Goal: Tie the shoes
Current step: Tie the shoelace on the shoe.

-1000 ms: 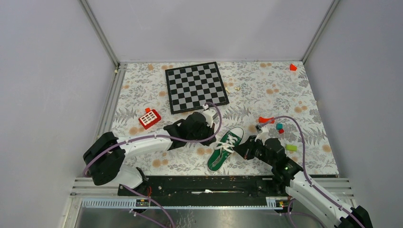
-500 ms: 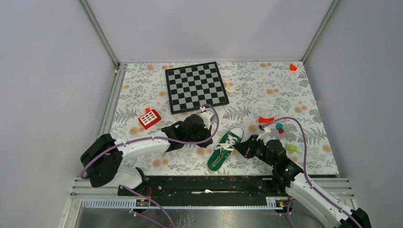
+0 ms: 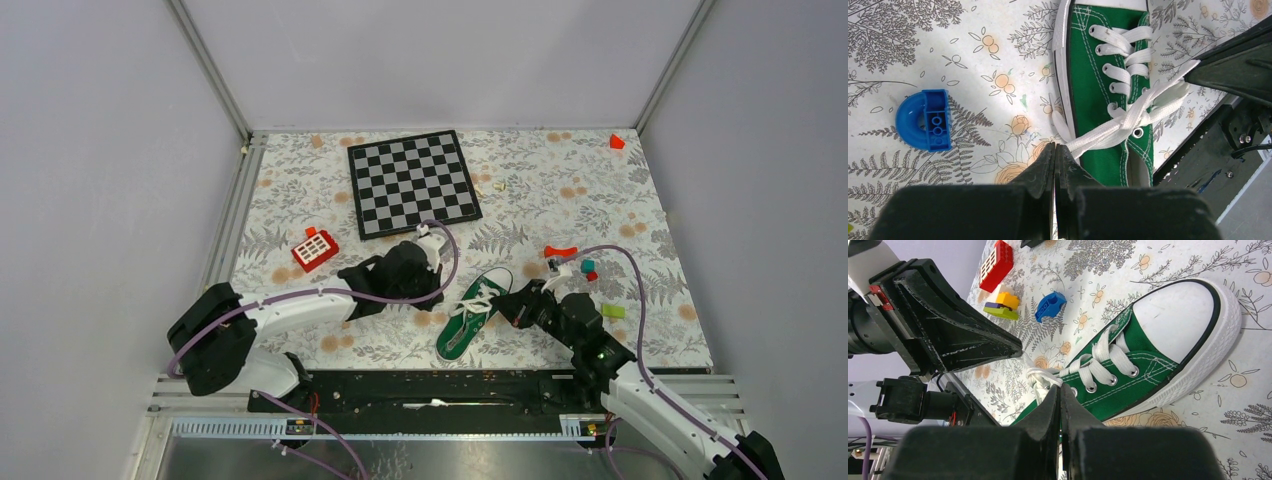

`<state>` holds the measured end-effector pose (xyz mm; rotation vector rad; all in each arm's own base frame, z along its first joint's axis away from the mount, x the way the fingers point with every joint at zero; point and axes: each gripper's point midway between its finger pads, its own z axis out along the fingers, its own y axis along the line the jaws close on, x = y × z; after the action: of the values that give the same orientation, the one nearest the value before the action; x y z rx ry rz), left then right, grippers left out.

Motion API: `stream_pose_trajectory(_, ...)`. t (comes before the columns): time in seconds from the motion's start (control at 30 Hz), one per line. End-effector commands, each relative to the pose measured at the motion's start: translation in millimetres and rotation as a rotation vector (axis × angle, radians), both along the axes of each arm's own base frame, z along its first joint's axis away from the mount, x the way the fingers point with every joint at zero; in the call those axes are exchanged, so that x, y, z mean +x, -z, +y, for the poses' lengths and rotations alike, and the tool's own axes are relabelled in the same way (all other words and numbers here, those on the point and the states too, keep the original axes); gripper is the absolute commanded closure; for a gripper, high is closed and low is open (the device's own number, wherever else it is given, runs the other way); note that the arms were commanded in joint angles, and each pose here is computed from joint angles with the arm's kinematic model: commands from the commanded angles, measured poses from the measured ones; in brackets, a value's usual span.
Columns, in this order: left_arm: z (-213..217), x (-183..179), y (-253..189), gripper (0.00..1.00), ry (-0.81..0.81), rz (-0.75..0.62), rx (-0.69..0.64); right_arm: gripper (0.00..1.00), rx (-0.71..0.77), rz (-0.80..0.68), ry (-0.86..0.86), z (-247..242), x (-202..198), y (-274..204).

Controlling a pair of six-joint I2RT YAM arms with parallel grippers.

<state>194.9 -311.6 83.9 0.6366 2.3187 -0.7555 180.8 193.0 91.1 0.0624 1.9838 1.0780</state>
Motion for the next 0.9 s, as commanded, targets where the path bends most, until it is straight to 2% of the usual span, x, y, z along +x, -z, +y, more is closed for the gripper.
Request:
stream_pose_trajectory(0.0, 11, 7, -4, 1.00, -0.051, -0.027, 0.009, 1.00, 0.038, -0.040, 0.019, 2, 6, -10)
stream_pose_trajectory(0.6, 31, 5, 1, 1.00, -0.103, -0.025, 0.030, 1.00, 0.029, -0.009, -0.025, 10, 4, 0)
stream_pose_trajectory(0.87, 28, 4, -7, 1.00, -0.093, -0.032, 0.000, 1.00, 0.027, -0.011, -0.025, 9, 3, -1)
